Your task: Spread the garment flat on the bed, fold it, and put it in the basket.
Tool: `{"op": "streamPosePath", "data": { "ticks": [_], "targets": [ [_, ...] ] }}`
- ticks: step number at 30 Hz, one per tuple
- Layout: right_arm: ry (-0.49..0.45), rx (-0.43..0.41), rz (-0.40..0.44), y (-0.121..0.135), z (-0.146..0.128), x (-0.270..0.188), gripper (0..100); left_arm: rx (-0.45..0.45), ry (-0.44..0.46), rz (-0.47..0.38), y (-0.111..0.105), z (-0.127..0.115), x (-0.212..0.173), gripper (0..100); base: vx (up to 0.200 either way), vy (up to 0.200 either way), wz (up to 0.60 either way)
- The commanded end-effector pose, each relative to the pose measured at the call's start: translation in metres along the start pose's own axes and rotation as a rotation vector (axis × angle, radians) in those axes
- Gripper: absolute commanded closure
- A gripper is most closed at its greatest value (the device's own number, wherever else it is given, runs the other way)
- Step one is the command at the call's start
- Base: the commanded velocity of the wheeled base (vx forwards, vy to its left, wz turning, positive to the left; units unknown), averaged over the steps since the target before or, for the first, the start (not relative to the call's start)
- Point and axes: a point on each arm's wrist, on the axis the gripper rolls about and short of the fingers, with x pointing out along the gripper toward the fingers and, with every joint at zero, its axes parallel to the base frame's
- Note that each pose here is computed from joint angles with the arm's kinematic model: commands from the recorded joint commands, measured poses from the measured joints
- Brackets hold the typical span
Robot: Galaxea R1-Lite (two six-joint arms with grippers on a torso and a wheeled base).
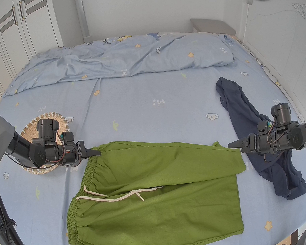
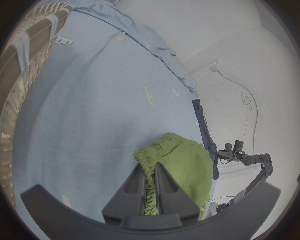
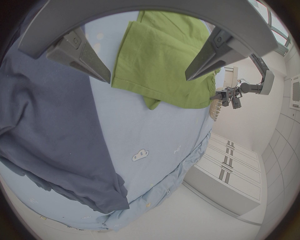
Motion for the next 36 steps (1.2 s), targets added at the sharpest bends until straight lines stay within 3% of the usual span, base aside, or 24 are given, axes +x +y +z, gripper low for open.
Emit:
{"op": "streamPosePath", "data": {
  "ticks": [1, 20, 21, 36],
  "targets": [
    [0.013, 0.018, -0.011, -0.009, 0.0, 0.008, 0, 0.001, -0.002, -0.001, -0.001, 0.0, -0.001, 100, 0.0, 0.0, 0.0],
    [0.032, 0.018, -0.001, -0.012, -0.004, 0.021, 0, 0.0, 0.004, 0.0, 0.0, -0.002, -0.001, 100, 0.0, 0.0, 0.0],
    [0.024, 0.017, -0.002, -0.013, -0.004, 0.021, 100, 0.0, 0.004, 0.001, 0.0, -0.002, -0.001, 100, 0.0, 0.0, 0.0],
    [0.013, 0.014, -0.009, -0.015, -0.002, 0.018, 100, 0.0, 0.003, 0.002, -0.001, -0.002, -0.003, 100, 0.0, 0.0, 0.0]
  ]
}}
